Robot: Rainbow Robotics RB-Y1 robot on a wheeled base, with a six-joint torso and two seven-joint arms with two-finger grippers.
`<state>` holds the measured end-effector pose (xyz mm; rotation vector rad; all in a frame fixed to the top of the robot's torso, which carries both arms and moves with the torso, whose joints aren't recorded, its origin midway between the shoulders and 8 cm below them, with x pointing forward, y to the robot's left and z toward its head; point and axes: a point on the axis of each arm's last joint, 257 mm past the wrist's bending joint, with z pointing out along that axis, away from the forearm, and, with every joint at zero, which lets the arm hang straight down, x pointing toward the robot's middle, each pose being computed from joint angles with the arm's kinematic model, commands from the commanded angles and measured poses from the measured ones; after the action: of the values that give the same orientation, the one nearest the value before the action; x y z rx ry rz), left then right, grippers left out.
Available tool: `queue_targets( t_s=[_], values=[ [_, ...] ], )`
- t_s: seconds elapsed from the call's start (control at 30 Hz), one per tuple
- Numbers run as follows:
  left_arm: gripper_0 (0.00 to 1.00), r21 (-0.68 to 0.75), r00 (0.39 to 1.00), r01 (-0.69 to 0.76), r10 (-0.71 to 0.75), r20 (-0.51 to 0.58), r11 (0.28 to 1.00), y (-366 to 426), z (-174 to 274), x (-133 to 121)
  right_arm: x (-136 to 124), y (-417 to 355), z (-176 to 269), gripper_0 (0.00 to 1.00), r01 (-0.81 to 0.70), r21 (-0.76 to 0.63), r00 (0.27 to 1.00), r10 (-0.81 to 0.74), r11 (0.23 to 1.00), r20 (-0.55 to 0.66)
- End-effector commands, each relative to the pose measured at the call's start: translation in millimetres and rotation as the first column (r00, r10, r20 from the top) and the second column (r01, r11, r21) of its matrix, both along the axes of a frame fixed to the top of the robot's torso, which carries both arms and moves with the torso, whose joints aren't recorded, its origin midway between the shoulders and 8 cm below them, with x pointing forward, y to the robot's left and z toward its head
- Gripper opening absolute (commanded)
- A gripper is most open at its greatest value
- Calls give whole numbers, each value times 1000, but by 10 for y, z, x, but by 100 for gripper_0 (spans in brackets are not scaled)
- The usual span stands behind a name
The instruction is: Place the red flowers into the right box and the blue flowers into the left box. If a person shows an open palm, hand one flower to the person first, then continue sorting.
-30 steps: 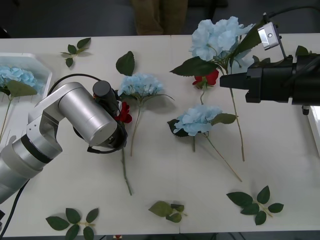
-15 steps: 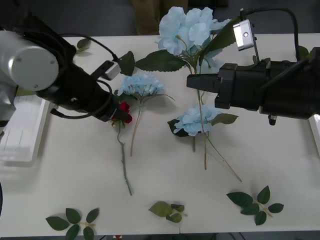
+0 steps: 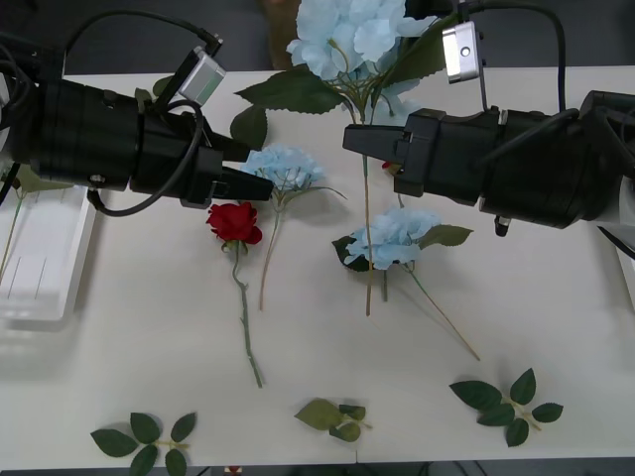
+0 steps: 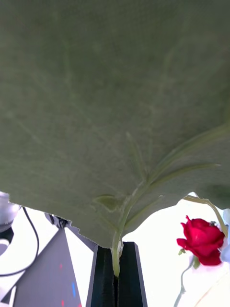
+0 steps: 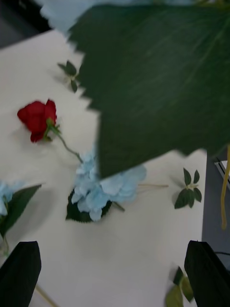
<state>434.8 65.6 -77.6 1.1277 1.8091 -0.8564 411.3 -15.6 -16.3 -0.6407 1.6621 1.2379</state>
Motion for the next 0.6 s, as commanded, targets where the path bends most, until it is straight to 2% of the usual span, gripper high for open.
queue_targets(
  t_s=[0.03,0.23,0.4,0.6],
  values=[
    [87,-57,993,77,-72,95,995,-284,-40,-131,-19,206,287,0,-25,61,998,21,998,54],
    [87,-209,988,110,-129,-81,972,-508,-189,-280,87,320,414,0,-3,106,995,-7,994,101],
    [88,-262,980,141,-172,-102,955,-595,-304,-319,162,394,477,0,4,138,994,-19,990,105],
    [88,-302,983,131,-163,-83,944,-680,-210,-268,225,388,464,0,14,141,995,-28,990,99]
  ],
)
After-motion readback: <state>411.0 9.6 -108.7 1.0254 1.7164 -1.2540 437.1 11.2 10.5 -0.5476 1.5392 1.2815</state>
